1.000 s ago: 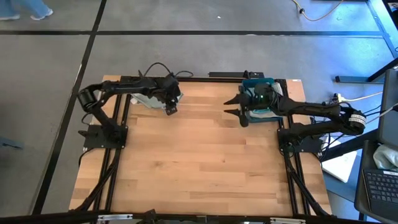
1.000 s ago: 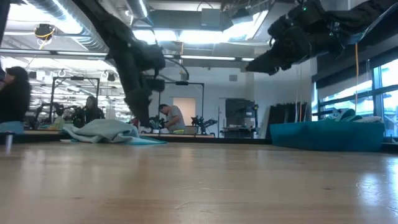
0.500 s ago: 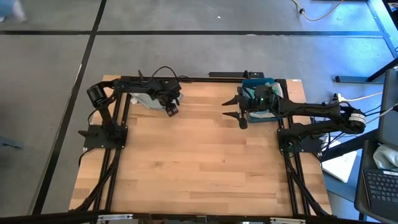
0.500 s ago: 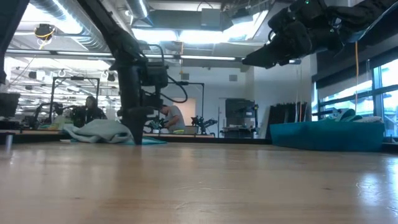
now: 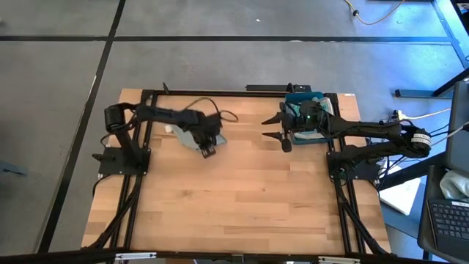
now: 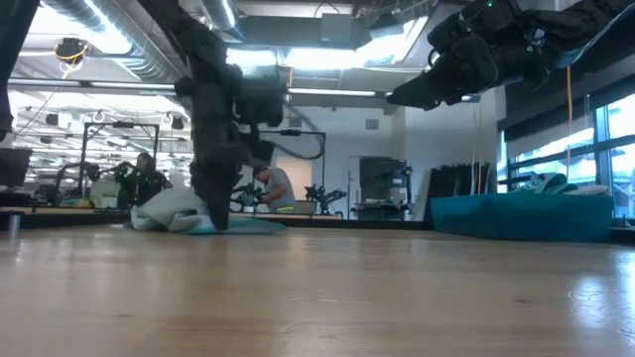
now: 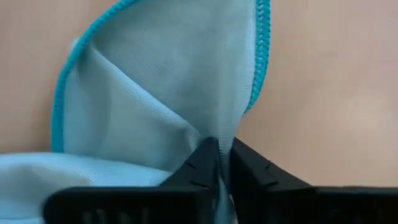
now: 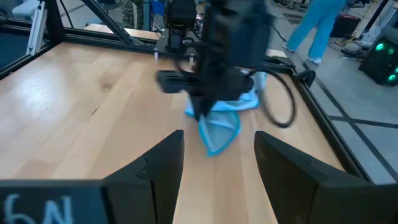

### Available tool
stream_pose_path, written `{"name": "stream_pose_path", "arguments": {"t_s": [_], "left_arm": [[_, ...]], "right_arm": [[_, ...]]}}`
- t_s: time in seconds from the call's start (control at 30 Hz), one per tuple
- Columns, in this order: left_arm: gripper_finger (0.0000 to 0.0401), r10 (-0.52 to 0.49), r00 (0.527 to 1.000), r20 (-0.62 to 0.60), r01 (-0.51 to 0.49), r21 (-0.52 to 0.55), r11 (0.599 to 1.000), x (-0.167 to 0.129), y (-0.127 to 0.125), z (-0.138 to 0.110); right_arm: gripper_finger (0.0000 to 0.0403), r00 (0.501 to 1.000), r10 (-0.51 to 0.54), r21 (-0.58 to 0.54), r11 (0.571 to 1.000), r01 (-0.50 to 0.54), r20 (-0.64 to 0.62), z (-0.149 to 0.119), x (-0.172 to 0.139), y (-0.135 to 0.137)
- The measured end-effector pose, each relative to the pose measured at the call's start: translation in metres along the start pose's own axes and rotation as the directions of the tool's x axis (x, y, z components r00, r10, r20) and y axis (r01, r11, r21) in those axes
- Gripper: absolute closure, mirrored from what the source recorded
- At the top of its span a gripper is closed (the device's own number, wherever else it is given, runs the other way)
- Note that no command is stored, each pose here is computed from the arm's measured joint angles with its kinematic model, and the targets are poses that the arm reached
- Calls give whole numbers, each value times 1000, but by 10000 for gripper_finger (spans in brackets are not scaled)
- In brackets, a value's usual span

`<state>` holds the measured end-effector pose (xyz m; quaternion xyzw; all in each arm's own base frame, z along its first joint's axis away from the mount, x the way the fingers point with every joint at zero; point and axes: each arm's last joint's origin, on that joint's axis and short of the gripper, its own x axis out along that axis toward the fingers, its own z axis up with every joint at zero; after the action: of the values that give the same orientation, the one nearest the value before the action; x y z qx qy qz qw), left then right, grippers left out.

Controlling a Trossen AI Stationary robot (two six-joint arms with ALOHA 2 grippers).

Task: Fold microfiber towels
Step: Fold the light blue microfiber cloth

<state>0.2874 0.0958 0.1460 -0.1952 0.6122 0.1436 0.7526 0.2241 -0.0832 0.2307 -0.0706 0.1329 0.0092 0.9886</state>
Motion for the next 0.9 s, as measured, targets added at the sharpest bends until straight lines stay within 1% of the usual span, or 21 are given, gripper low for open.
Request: {"name": "stream_pose_path", "arguments": {"t_s": [0.1, 0.23, 0.33, 0.4, 0.47, 0.53, 0.6, 0.63, 0.7, 0.8, 0.9], "left_arm": [[394, -32, 999, 10, 31, 73, 997, -2, -33, -1], [394, -75, 997, 9, 73, 139, 988, -5, -74, -9], [399, -77, 997, 4, 75, 184, 980, -14, -101, -13], [399, -49, 999, 21, 43, 213, 976, -24, -117, -14], [399, 10, 999, 43, -20, 244, 969, -36, -129, -13], [400, 79, 993, 86, -100, 267, 959, -53, -140, -11], [399, 153, 978, 143, -186, 263, 947, -71, -148, -8], [400, 181, 968, 172, -222, 258, 940, -79, -152, -6], [400, 208, 952, 224, -260, 238, 936, -93, -156, -1], [400, 192, 940, 281, -255, 207, 945, -110, -161, 7], [400, 174, 937, 301, -243, 207, 948, -118, -165, 9]], "right_arm": [[205, 1000, 4, 14, 1000, -3, -13, -1, 0, 0], [205, 997, 20, 36, 999, -18, -72, -7, 0, 2], [205, 994, 40, 33, 999, -37, -101, -11, -1, 4], [205, 993, 82, 30, 996, -80, -85, -10, 1, 7], [205, 982, 177, 23, 984, -176, -63, -10, 4, 13], [205, 957, 287, -15, 958, -287, -37, -11, 11, 23], [205, 943, 332, -77, 940, -334, -28, -11, 20, 35], [205, 942, 334, -110, 936, -335, -27, -11, 26, 41], [205, 949, 313, -181, 933, -311, -18, -12, 38, 52], [205, 978, 208, -276, 941, -197, 10, -10, 55, 64], [205, 994, 107, -351, 932, -91, 26, -3, 65, 68]]}}
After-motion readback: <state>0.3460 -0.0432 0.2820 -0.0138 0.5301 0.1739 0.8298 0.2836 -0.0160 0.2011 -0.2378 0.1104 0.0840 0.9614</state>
